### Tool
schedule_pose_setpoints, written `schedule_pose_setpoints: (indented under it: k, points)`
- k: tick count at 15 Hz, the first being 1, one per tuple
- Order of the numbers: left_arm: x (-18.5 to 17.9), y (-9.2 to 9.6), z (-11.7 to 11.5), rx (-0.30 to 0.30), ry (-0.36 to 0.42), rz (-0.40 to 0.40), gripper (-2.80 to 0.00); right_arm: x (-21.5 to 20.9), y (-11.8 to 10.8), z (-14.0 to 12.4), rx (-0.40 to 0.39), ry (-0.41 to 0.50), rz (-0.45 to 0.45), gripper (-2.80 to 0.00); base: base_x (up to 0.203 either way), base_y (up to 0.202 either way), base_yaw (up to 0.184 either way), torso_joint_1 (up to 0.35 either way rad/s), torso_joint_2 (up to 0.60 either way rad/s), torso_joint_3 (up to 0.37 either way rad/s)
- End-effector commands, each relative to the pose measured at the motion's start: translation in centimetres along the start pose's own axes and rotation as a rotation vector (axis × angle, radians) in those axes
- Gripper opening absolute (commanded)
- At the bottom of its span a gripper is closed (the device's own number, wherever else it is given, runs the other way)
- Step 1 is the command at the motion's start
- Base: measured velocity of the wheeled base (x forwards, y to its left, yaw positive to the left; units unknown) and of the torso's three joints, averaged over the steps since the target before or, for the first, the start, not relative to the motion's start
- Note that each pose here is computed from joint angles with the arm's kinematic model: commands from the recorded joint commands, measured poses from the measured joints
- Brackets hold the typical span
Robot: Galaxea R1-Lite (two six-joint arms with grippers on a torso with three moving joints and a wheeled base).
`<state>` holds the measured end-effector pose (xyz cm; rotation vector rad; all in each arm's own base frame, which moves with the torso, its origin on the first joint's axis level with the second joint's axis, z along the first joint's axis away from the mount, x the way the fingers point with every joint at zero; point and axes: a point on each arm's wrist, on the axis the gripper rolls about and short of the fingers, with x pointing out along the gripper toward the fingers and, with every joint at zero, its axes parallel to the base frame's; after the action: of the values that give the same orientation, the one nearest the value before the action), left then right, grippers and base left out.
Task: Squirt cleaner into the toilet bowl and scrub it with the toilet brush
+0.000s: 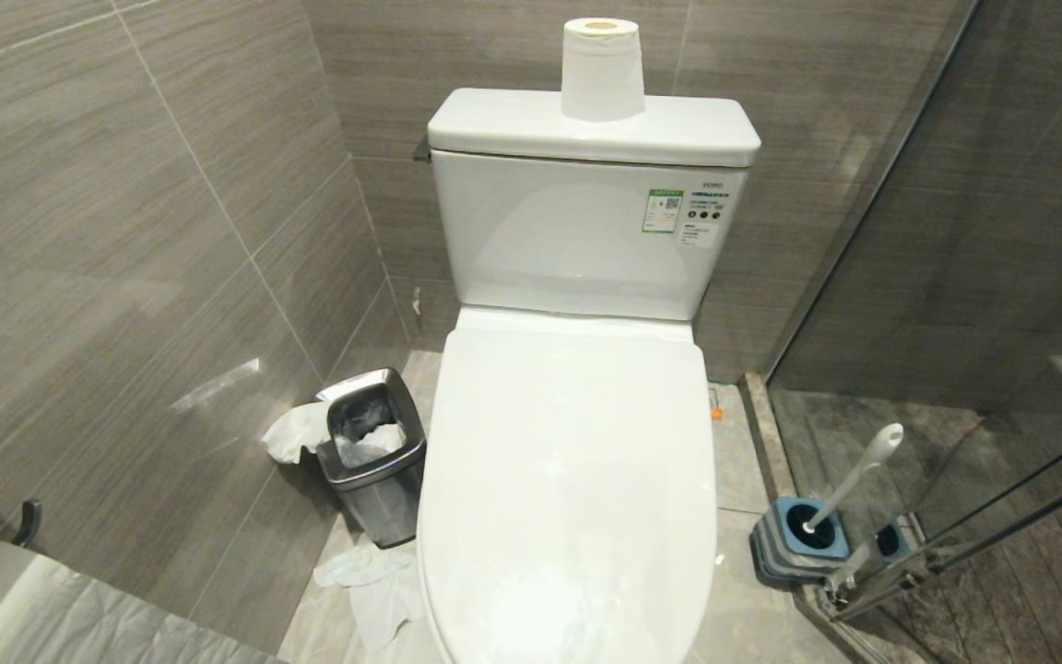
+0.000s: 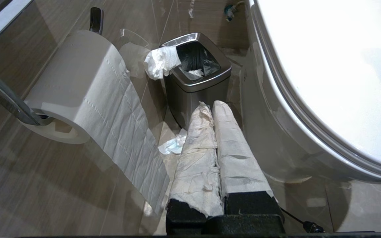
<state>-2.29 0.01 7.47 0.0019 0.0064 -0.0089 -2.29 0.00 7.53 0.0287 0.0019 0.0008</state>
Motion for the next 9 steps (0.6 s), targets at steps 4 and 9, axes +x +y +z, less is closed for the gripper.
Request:
schedule_pose_setpoints:
  k: [4,9]
  points:
    - [0.03,0.0,-0.08,0.0,0.004,0.0,-2.8,0.0,0.0,0.03,0.0,0.0,0.001,-2.8,0.0,0.0,0.0,0.0,0.0,0.0]
    - [0.03,0.0,-0.08,0.0,0.004,0.0,-2.8,0.0,0.0,0.03,0.0,0.0,-0.001,-2.8,0.0,0.0,0.0,0.0,0.0,0.0]
